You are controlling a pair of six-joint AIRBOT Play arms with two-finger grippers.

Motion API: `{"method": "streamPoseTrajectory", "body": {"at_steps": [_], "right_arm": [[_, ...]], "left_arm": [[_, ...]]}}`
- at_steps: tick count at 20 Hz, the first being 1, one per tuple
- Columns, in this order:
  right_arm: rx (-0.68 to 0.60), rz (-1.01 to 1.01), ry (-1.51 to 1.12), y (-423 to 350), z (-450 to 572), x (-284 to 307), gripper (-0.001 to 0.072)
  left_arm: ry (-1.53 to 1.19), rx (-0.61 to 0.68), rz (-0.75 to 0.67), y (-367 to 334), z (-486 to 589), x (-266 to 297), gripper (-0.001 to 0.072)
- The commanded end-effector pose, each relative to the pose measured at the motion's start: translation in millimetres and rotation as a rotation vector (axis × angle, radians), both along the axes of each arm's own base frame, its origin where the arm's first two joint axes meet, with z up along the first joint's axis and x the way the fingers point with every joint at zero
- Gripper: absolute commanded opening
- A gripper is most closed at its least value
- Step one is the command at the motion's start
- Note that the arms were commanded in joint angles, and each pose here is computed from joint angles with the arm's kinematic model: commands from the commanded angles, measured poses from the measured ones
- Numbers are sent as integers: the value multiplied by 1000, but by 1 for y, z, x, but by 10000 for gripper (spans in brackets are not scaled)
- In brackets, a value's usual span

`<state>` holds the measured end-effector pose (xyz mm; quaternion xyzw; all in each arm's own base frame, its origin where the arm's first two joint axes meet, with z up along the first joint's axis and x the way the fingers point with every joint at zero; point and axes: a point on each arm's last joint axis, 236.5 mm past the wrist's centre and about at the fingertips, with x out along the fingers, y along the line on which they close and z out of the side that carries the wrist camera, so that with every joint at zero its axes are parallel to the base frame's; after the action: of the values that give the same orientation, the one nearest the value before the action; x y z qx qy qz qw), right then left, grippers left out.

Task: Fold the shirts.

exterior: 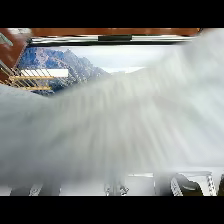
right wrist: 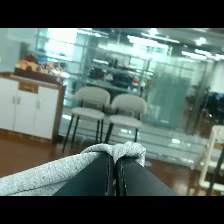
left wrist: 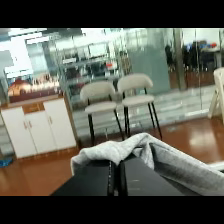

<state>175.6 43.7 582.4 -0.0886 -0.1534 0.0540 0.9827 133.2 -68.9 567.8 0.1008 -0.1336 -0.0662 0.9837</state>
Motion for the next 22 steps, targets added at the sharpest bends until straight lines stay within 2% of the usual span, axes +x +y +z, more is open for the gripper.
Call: {"method": "streamPoseTrajectory", "body": {"at_steps": [1, 4, 6, 8, 10, 13, 15, 17, 19, 22], "right_arm": [[26, -47, 139, -15, -30, 20, 71], [87, -30, 526, -26, -118, 79, 71], [108, 25, 880, -27, -204, 116, 71], [183, 81, 1177, -28, -287, 150, 71], [266, 112, 1343, -27, -362, 192, 71], [306, 141, 1398, 0, -462, 275, 71], [330, 134, 1339, 18, -506, 332, 71], [366, 98, 1252, 22, -534, 376, 71], [413, 54, 1172, 13, -550, 406, 71], [439, 11, 1082, 1, -558, 430, 72]], "left_arm": [[184, 7, 26, 10, -40, 20, 37], [484, -36, 8, 25, -109, 71, 37], [747, -169, -8, 39, -179, 112, 36], [977, -254, -16, 51, -257, 148, 36], [1203, -344, -21, 62, -347, 179, 37], [1350, -471, 19, 82, -446, 233, 37], [1371, -513, 36, 94, -485, 279, 36], [1379, -532, -20, 92, -509, 323, 36], [1355, -542, -78, 86, -522, 363, 36], [1280, -540, -61, 90, -539, 412, 37]]}}
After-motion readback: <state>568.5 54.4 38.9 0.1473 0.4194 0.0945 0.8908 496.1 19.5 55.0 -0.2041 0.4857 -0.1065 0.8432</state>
